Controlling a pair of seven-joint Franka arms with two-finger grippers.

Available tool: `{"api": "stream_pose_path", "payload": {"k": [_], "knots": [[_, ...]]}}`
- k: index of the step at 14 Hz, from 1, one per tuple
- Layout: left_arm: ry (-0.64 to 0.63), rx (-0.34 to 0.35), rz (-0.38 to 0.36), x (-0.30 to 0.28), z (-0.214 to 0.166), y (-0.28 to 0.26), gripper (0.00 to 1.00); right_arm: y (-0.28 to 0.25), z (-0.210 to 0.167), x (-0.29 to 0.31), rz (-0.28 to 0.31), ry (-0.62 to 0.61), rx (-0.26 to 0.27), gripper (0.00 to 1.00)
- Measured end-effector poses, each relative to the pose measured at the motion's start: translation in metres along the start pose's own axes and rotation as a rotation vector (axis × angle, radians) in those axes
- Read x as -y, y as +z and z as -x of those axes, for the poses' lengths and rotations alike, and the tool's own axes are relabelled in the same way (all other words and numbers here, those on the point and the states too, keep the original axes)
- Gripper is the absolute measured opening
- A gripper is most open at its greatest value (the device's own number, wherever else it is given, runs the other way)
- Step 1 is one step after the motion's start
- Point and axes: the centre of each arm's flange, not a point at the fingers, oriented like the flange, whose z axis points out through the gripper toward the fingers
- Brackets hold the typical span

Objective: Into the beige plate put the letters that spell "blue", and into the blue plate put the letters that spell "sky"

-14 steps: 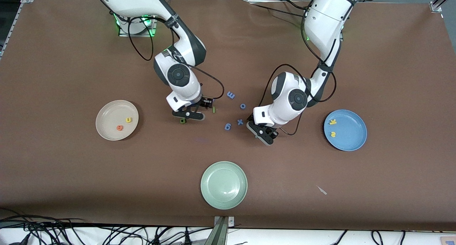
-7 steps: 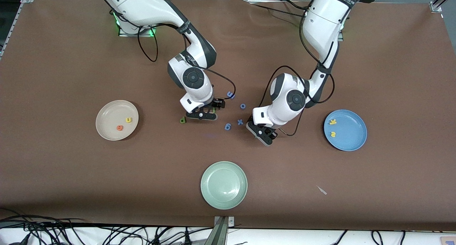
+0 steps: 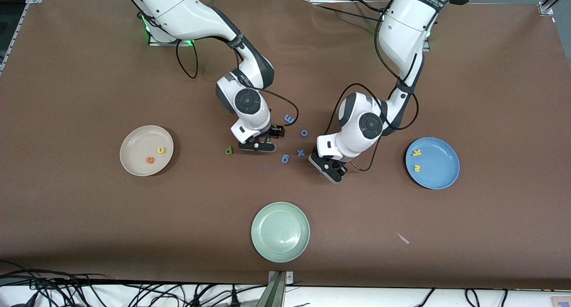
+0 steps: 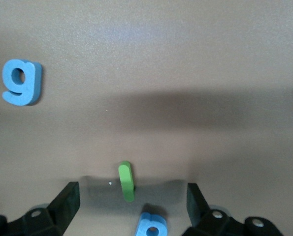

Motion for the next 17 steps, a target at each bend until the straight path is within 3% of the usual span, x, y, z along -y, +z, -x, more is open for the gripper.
{"api": "stream_pose_path", "payload": {"k": [1, 3, 4, 5, 7, 8, 9, 10, 13, 15, 17], "knots": [[0.015, 0.0, -0.001, 0.0, 0.0, 0.0, 0.47, -0.001, -0.001, 0.001, -0.005, 0.0, -0.005, 0.89], [0.037, 0.0, -0.006, 0.004, 0.001, -0.001, 0.33, -0.001, -0.001, 0.001, -0.008, 0.0, -0.008, 0.7], [0.042, 0.001, -0.007, 0.004, 0.001, -0.001, 0.31, -0.001, -0.001, 0.001, -0.007, -0.001, -0.008, 0.69], [0.047, -0.001, -0.008, 0.005, 0.0, -0.002, 0.25, -0.001, 0.0, 0.002, -0.007, -0.001, -0.007, 0.6], [0.048, -0.004, -0.011, 0.006, 0.0, -0.004, 0.22, 0.0, 0.001, 0.003, -0.006, -0.004, -0.006, 0.53], [0.045, -0.006, -0.015, 0.009, 0.0, -0.006, 0.21, 0.0, 0.001, 0.003, -0.005, -0.006, -0.007, 0.45], [0.04, -0.005, -0.021, 0.015, 0.001, -0.007, 0.23, 0.0, 0.002, 0.003, -0.005, -0.007, -0.007, 0.38], [0.035, 0.002, -0.026, 0.022, 0.003, -0.011, 0.23, 0.0, 0.001, 0.003, -0.004, -0.007, -0.007, 0.38], [0.029, 0.067, -0.023, 0.056, 0.016, -0.045, 0.25, -0.001, 0.001, 0.003, -0.005, -0.007, -0.009, 0.09], [0.013, 0.073, -0.021, 0.069, 0.021, -0.066, 0.25, -0.001, 0.001, 0.003, -0.005, -0.007, -0.009, 0.09], [0.006, 0.068, -0.015, 0.062, 0.019, -0.07, 0.36, -0.003, -0.003, 0.001, -0.006, -0.002, -0.013, 0.09]]}}
